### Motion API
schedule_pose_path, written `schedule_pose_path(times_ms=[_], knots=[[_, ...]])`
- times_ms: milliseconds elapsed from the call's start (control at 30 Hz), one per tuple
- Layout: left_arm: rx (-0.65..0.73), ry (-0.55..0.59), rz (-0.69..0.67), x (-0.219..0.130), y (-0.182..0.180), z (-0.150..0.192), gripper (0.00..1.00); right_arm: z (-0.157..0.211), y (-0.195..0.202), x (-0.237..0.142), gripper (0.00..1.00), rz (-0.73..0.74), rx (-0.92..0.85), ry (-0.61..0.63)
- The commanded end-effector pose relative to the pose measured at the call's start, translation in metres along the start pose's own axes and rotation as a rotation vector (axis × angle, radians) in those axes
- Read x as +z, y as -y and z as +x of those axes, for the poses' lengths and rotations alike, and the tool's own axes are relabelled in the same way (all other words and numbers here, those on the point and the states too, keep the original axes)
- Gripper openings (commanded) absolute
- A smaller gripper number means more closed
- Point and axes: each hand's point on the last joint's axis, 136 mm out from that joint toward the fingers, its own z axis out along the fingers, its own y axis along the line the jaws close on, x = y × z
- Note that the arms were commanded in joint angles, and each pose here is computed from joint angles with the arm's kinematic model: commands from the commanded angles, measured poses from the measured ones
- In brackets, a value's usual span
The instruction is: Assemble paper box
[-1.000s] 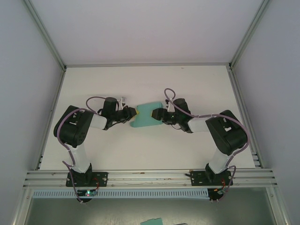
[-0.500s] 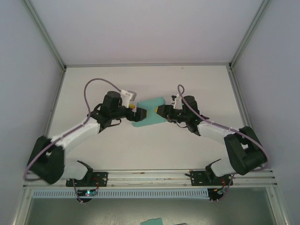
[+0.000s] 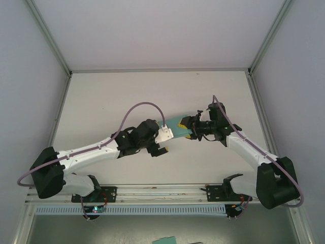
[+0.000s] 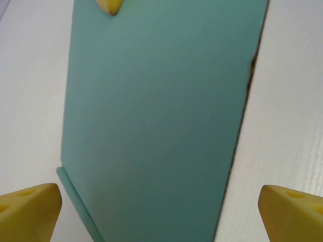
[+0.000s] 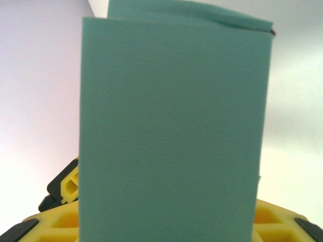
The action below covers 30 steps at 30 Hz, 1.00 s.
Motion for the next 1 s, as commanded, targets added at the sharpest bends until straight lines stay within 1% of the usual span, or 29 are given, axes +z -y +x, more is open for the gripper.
schedule_pose_path(times_ms=[0,100,167,267,467,567,733,800,900,967], knots=[[0.075,0.017,-0.107,-0.003,-0.016,-0.011,1.00,0.014,0.006,-0.004,0.35,0.022,0.106,-0.061],[0.090,0.005,-0.214,0.003,-0.032,-0.011,1.00,0.020,0.011,-0.004,0.35,0.023,0.135,-0.090],[0.109,0.000,-0.230,0.006,-0.034,-0.010,1.00,0.022,0.013,-0.004,0.35,0.024,0.159,-0.094],[0.122,0.017,-0.165,0.009,-0.021,-0.011,1.00,0.020,0.007,-0.005,0.35,0.012,0.168,-0.079],[0.133,0.058,-0.037,0.012,0.001,-0.018,0.94,0.025,-0.004,-0.004,0.35,-0.008,0.157,-0.107],[0.134,0.061,-0.012,0.013,0.005,-0.021,0.87,0.029,-0.004,-0.002,0.35,-0.007,0.164,-0.125],[0.156,0.042,-0.035,0.014,0.001,-0.017,0.74,0.033,-0.010,-0.005,0.35,-0.024,0.167,-0.130],[0.153,0.038,-0.037,0.015,0.001,-0.016,0.74,0.035,-0.012,-0.006,0.35,-0.029,0.166,-0.129],[0.151,0.041,-0.045,0.016,-0.001,-0.017,0.66,0.036,-0.016,-0.009,0.36,-0.042,0.154,-0.123],[0.150,0.054,-0.050,0.015,-0.002,-0.020,0.56,0.037,-0.015,-0.010,0.39,-0.043,0.152,-0.122]])
